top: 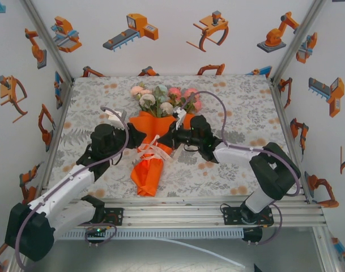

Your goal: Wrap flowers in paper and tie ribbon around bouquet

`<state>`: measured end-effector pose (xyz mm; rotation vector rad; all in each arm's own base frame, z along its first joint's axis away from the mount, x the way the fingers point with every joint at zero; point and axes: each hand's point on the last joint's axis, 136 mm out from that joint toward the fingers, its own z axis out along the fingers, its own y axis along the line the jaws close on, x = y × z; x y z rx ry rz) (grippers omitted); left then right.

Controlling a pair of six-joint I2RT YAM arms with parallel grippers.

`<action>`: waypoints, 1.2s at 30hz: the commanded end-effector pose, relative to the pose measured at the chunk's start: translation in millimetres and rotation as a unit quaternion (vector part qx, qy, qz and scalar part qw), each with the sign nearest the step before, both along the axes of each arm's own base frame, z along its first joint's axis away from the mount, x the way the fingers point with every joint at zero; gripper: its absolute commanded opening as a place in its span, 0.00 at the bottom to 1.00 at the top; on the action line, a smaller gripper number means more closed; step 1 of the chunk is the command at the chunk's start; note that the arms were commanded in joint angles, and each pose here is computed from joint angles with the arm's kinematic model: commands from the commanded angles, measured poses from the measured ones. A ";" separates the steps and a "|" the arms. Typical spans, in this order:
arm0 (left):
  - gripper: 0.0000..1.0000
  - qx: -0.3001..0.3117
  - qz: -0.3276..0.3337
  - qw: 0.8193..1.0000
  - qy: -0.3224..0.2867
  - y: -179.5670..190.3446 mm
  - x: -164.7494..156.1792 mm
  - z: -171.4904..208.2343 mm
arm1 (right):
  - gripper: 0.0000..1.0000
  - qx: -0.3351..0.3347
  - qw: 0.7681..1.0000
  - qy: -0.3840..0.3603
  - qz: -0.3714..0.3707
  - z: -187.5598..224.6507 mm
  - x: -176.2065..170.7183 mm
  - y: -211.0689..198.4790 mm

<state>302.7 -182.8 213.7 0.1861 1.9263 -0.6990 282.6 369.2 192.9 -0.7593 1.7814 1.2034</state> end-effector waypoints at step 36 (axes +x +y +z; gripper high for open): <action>0.47 0.208 -0.145 0.962 0.105 -22.7 18.5 -87.6 | 0.00 0.011 0.999 -0.029 0.035 23.9 -17.5 -1.5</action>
